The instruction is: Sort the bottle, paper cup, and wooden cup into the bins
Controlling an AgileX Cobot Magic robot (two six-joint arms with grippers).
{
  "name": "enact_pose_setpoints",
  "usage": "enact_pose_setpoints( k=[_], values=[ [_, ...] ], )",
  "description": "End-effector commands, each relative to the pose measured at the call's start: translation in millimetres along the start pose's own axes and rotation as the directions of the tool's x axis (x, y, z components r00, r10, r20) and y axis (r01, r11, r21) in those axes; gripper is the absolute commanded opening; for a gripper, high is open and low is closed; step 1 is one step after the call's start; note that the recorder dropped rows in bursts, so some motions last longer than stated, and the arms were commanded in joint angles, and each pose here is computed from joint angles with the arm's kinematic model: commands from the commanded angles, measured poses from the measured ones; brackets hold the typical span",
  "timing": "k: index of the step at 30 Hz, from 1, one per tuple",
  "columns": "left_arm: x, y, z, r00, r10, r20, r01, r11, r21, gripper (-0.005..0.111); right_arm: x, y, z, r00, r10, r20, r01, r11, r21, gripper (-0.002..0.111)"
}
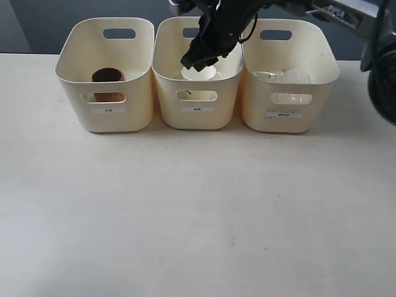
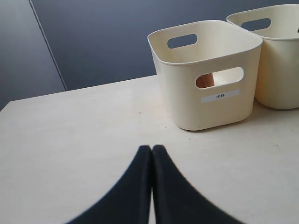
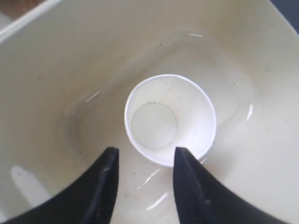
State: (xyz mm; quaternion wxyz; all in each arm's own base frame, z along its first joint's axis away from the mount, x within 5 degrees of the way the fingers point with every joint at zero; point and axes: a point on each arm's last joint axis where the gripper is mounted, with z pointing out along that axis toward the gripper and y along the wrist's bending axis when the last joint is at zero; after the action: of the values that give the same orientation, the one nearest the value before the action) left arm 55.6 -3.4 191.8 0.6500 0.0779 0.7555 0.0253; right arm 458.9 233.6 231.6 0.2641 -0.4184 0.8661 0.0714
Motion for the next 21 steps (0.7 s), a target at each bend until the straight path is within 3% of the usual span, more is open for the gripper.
enact_pose_setpoints(
  k=[1,5,8,13,21],
  values=[
    [0.3,-0.3,-0.3,1.000,-0.002,0.003,0.002,1.000,0.003,0.000,-4.9,3.5,-44.9,1.000,-0.018,-0.018,0.017,1.000,-0.015,0.038],
    [0.3,-0.3,-0.3,1.000,-0.002,0.003,0.002,1.000,0.003,0.000,-4.5,8.5,-72.4,0.999,-0.004,-0.052,0.002,0.999,-0.036,0.036],
    [0.3,-0.3,-0.3,1.000,-0.002,0.003,0.002,1.000,0.003,0.000,-4.3,12.1,-92.8,0.998,-0.007,-0.066,0.004,0.999,-0.047,0.028],
    [0.3,-0.3,-0.3,1.000,-0.002,0.003,0.002,1.000,0.003,0.000,-7.1,15.1,-120.7,1.000,0.006,-0.024,-0.007,1.000,-0.025,0.000],
    [0.3,-0.3,-0.3,1.000,-0.002,0.003,0.002,1.000,0.003,0.000,27.6,13.6,-130.2,0.990,0.008,-0.142,-0.006,1.000,0.014,-0.001]
  ],
)
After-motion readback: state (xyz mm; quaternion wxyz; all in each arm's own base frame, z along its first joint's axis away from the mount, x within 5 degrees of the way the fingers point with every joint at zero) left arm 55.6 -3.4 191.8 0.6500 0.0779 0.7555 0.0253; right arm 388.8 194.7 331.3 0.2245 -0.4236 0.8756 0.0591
